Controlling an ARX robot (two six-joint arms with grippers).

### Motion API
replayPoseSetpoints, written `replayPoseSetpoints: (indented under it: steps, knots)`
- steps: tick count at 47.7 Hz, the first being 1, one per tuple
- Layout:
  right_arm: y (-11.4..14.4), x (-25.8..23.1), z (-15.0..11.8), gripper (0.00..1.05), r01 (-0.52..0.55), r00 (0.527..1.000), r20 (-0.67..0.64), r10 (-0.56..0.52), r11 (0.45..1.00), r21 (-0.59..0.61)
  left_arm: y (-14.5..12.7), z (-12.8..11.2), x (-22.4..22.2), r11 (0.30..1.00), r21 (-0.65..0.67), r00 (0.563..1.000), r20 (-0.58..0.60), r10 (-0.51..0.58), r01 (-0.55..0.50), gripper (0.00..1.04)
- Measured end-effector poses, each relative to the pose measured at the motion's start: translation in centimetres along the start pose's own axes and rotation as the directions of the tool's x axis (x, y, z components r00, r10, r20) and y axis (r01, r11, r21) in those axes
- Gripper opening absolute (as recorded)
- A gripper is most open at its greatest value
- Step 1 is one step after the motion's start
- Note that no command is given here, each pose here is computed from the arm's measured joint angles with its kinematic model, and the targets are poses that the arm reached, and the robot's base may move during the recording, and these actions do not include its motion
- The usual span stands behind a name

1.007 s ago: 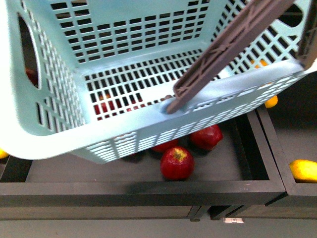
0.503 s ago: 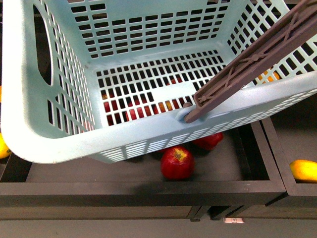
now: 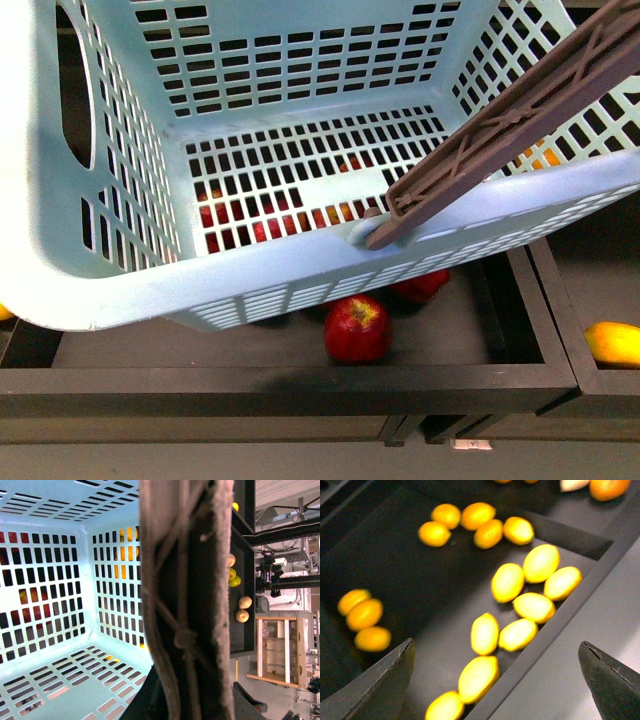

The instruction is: Pick lemon and mango into basket

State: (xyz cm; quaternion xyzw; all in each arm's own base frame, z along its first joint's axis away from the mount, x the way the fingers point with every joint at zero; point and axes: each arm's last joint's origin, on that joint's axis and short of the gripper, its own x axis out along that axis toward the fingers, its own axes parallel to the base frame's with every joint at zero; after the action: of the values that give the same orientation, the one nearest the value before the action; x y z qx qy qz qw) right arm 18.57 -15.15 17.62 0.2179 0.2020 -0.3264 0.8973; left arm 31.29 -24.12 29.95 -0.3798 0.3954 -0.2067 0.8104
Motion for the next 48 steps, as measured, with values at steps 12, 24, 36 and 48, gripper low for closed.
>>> replayPoseSetpoints:
  steps: [12,24,36,48]
  knots:
    - [-3.0,12.5,-0.4,0.96,0.253,0.948,-0.218,-0.232,0.964,0.075,0.0,0.0,0.0,1.000,0.000,1.000,-0.003,-0.002,0.002,0.05]
    - [-3.3,19.2,-1.4,0.96,0.336,0.905,-0.332,-0.267,0.927,0.169,0.0,0.0,0.0,1.000,0.000,1.000,-0.002,-0.001,0.001,0.05]
    - [-1.9,24.2,-1.5,0.96,0.341,0.894,-0.384,-0.229,0.906,0.253,0.0,0.0,0.0,1.000,0.000,1.000,-0.001,-0.001,0.001,0.05]
    - [-1.2,27.0,-1.1,0.96,0.341,0.897,-0.381,-0.224,0.900,0.273,0.0,0.0,0.0,1.000,0.000,1.000,-0.001,0.000,0.000,0.05]
